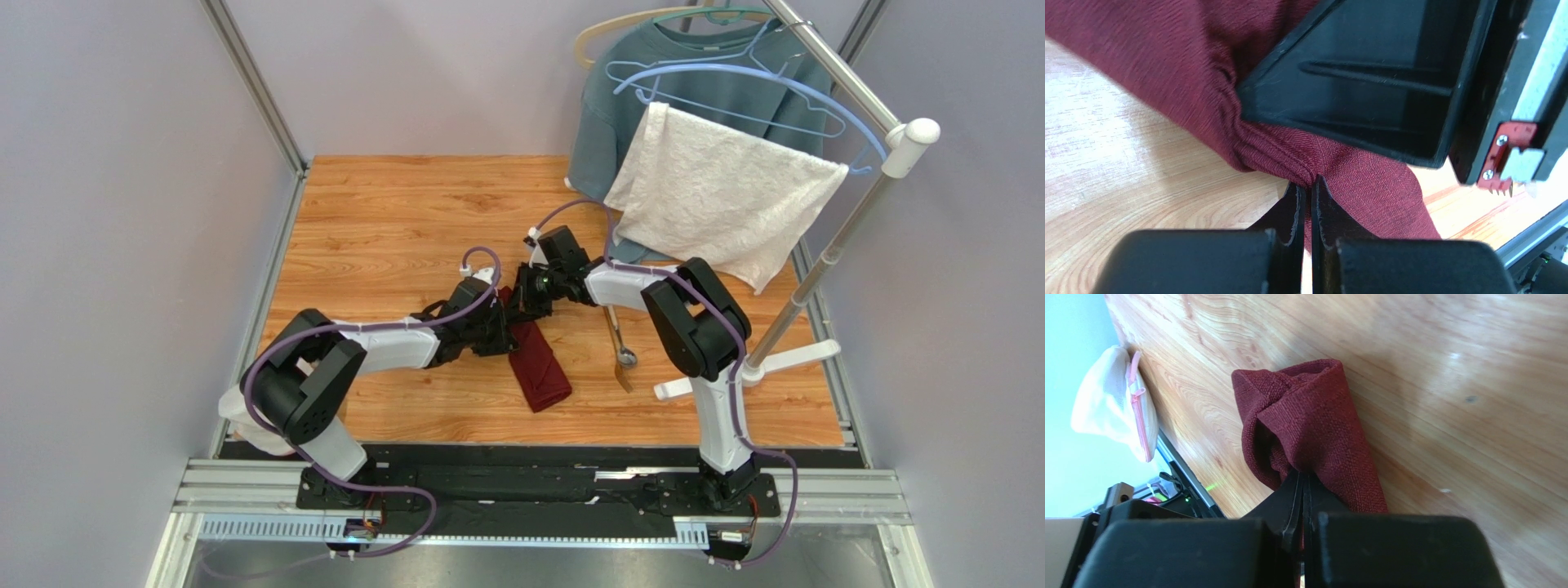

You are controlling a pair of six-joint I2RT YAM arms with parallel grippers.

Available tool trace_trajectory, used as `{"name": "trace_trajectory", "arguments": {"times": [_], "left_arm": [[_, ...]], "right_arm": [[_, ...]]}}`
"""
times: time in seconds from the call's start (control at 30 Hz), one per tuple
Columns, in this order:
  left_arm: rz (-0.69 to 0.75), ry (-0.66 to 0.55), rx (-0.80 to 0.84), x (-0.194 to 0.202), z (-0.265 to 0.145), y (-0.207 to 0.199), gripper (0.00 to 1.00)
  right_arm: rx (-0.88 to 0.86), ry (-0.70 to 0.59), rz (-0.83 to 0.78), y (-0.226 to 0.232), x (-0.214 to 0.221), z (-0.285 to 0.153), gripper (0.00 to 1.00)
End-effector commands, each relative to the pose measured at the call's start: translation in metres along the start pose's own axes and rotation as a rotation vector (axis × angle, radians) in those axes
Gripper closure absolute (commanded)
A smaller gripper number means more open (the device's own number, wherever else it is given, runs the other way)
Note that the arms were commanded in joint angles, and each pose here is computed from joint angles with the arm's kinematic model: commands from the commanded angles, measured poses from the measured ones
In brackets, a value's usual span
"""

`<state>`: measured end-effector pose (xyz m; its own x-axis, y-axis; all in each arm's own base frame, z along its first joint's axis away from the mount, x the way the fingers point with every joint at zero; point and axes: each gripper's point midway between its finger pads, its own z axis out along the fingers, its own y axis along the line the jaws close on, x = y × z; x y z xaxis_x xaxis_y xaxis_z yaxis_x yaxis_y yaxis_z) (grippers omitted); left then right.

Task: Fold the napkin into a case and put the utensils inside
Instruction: Grasp the top corner of the smaller rectangle folded napkin from the folded napkin.

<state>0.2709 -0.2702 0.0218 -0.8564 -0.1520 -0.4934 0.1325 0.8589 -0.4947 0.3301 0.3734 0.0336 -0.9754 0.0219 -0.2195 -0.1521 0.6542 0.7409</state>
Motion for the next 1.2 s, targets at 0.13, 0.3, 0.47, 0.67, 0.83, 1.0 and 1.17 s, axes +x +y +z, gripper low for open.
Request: {"name": "trace_trajectory", "arguments": {"times": [0.13, 0.3, 0.47, 0.67, 0.83, 1.0, 1.17], "left_arm": [[0.019, 0.069, -0.033, 0.008, 0.001, 0.011, 0.97], [0.004, -0.078, -0.064, -0.028, -0.059, 0.011, 0.5], [-0.068, -0.182, -0.102, -0.085, -0.094, 0.026, 0.79], [-0.044, -0.004, -0.014, -0.091, -0.049, 0.019, 0.96], [-0.055, 0.031, 0.074, -0.089, -0.023, 0.009, 0.97], [-0.08, 0.068, 0.046, -0.082, -0.001, 0.019, 0.97], [-0.138, 0.127, -0.022, -0.065, 0.019, 0.038, 0.98]], "right_arm": [[-0.028, -0.061, -0.021, 0.004, -0.013, 0.011, 1.0], [-0.011, -0.054, -0.01, -0.007, -0.007, 0.006, 1.0], [-0.035, -0.048, -0.036, 0.0, -0.006, 0.002, 1.0], [-0.067, -0.044, -0.064, 0.011, -0.008, -0.003, 1.0], [-0.088, -0.036, -0.071, 0.015, -0.008, -0.005, 1.0], [-0.118, 0.0, -0.061, 0.017, 0.002, -0.001, 1.0], [-0.115, 0.045, -0.083, 0.011, 0.02, 0.004, 1.0]]}}
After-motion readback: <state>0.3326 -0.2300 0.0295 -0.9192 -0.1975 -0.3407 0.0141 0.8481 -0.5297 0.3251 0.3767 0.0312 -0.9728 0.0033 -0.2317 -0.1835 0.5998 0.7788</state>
